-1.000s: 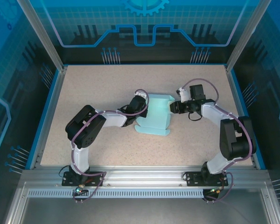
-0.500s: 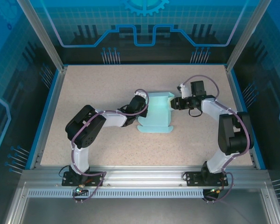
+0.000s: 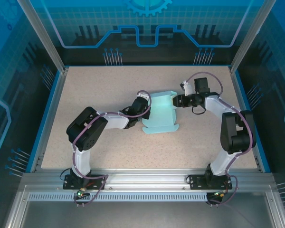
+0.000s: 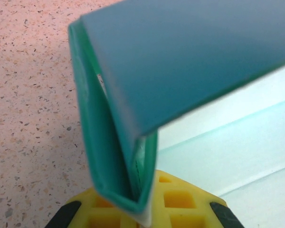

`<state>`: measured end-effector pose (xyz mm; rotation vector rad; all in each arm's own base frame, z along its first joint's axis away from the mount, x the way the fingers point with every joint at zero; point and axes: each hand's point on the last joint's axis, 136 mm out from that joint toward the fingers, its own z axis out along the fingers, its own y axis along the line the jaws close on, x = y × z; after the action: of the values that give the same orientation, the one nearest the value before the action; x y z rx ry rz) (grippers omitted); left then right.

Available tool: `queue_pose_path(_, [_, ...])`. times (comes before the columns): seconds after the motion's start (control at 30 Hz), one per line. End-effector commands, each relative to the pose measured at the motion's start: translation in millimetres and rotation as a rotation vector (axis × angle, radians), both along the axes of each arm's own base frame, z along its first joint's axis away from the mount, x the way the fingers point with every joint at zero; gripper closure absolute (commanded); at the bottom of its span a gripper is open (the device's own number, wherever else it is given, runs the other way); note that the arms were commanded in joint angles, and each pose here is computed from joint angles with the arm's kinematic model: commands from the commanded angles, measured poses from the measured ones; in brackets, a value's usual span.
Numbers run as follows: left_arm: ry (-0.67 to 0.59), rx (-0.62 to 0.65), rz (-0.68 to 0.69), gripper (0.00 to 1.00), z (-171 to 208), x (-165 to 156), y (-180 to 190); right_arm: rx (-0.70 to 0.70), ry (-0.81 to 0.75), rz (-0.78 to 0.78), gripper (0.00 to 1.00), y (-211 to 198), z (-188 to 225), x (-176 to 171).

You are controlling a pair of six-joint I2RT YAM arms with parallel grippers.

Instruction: Fold the paper box

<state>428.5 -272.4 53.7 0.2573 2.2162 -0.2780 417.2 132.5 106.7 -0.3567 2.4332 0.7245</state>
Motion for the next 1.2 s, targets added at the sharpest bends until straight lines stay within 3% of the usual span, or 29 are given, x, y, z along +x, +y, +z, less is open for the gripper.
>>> queue_pose_path(0.0, [0.005, -0.040, -0.153, 1.00, 11.6, -16.9, -31.9, 0.030, -0.098, 0.047, 0.52, 3.2, 26.4, 16.8])
queue_pose_path(0.33, [0.002, -0.045, -0.156, 1.00, 14.4, -17.3, -32.6, 0.032, -0.093, 0.146, 0.57, 4.2, 24.4, 10.9])
queue_pose_path(0.53, [0.007, -0.055, -0.169, 1.00, 14.6, -18.2, -35.6, -0.070, -0.115, 0.112, 0.59, 6.1, 13.6, 15.0])
queue_pose_path(0.9, [0.023, -0.051, -0.173, 1.00, 12.3, -18.5, -36.8, -0.218, -0.222, -0.044, 0.70, 7.1, 14.9, 24.1])
queue_pose_path(1.17, [0.037, -0.046, -0.151, 1.00, 11.9, -18.0, -34.2, -0.413, -0.248, -0.280, 0.79, -10.4, 14.9, 10.7])
